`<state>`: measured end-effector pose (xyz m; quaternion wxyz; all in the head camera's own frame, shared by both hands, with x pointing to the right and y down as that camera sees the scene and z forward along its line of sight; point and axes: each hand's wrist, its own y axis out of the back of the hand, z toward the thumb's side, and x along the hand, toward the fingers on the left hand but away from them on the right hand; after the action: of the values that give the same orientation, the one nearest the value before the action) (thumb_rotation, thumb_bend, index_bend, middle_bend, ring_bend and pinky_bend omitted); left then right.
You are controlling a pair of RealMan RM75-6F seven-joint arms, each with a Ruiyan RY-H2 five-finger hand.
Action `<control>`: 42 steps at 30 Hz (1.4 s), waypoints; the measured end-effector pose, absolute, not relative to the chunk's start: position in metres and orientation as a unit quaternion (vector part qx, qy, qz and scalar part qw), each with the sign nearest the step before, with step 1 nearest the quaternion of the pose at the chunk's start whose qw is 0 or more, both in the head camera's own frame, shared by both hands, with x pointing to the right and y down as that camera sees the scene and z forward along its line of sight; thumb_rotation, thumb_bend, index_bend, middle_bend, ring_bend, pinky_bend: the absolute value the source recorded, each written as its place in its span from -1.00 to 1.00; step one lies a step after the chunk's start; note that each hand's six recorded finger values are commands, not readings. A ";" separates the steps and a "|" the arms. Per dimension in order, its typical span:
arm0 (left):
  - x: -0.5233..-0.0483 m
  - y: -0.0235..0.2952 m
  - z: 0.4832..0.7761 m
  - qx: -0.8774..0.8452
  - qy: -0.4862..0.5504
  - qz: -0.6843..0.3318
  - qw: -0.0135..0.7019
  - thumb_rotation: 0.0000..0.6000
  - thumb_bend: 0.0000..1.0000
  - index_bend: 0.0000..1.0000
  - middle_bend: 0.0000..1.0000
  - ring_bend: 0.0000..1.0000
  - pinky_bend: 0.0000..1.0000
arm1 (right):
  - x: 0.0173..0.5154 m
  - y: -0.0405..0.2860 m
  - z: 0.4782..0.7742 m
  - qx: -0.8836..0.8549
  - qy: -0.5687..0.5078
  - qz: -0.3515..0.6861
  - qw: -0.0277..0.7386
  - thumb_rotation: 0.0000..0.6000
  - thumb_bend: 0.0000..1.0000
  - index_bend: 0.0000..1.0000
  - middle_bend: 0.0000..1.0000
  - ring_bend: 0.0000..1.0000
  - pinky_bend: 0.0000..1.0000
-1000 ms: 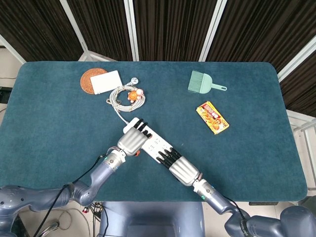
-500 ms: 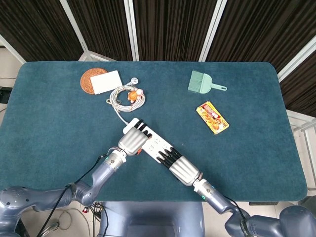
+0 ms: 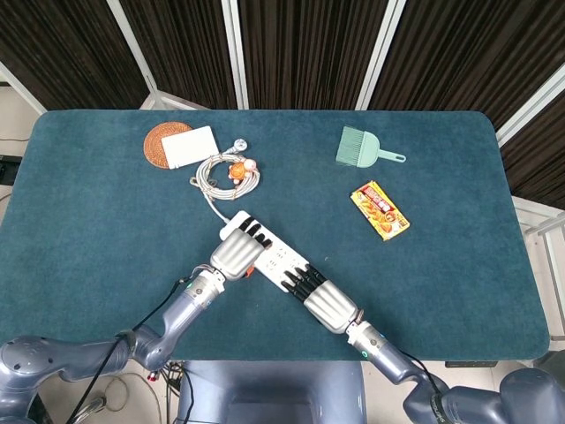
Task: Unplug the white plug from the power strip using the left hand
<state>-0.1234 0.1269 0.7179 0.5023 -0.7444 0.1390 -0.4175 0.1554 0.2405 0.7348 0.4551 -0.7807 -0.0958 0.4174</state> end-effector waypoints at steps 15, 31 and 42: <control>-0.132 0.124 0.699 -0.746 0.142 -0.402 0.512 1.00 -0.27 0.15 0.15 -0.57 -0.66 | 0.145 0.256 0.738 -0.789 -0.082 0.408 0.451 1.00 0.56 -0.84 -0.86 -0.84 -0.78; -0.139 0.093 0.659 -0.737 0.211 -0.387 0.511 1.00 -0.28 0.11 0.11 -0.57 -0.66 | 0.140 0.242 0.719 -0.785 -0.125 0.389 0.465 1.00 0.56 -0.90 -0.86 -0.88 -0.81; -0.208 0.099 0.660 -0.711 0.217 -0.446 0.498 1.00 -0.29 0.02 0.03 -0.57 -0.68 | 0.170 0.186 0.662 -0.745 -0.242 0.379 0.492 1.00 0.56 -0.94 -0.86 -0.90 -0.85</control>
<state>-0.2083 0.0993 0.6604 0.4980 -0.7115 0.2171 -0.4457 0.1703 0.1859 0.6616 0.4924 -0.7452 -0.2418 0.3790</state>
